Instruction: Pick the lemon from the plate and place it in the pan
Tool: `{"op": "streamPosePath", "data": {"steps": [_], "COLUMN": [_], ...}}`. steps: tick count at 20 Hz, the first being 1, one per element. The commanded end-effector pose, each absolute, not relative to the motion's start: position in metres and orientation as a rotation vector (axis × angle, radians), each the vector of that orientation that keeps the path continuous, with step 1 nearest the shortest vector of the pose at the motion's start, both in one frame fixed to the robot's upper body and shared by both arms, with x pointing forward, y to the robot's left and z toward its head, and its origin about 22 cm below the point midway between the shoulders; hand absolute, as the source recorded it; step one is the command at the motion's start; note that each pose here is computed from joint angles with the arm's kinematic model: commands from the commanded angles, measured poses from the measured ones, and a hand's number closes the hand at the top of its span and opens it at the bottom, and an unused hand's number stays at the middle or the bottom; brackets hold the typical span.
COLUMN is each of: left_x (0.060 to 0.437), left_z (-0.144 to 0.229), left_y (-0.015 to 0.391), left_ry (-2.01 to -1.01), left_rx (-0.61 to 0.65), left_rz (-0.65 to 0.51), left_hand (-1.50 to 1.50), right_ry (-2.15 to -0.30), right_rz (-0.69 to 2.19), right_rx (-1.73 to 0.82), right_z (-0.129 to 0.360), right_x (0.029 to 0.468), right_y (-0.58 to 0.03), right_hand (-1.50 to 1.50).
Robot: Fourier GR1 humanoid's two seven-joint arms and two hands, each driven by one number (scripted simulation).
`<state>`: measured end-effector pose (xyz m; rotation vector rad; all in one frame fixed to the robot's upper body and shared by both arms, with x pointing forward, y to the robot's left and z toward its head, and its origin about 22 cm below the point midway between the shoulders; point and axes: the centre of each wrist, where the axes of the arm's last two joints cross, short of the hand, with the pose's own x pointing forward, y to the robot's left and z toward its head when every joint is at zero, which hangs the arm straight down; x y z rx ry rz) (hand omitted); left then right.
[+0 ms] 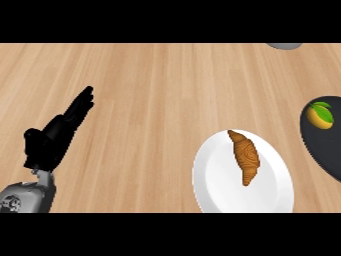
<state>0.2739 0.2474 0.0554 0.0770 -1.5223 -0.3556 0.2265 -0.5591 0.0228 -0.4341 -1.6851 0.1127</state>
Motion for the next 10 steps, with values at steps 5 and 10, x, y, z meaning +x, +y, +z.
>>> {"op": "streamPosePath", "data": {"steps": [5, 10], "left_x": [0.266, 0.279], "left_z": [0.044, 0.048], "left_y": [0.252, 0.246], "left_ry": [-1.508, -1.511], "left_rx": [0.096, 0.087], "left_rz": [-0.341, -0.327], "left_hand": [0.00, 0.00], "right_ry": [-1.831, -1.850], "right_rz": [0.074, 0.101], "right_rx": [-0.231, -0.201], "right_z": [0.000, -0.001], "right_x": [0.179, 0.177], "right_y": [-0.570, -0.568], "right_hand": [-1.50, -1.50]}}
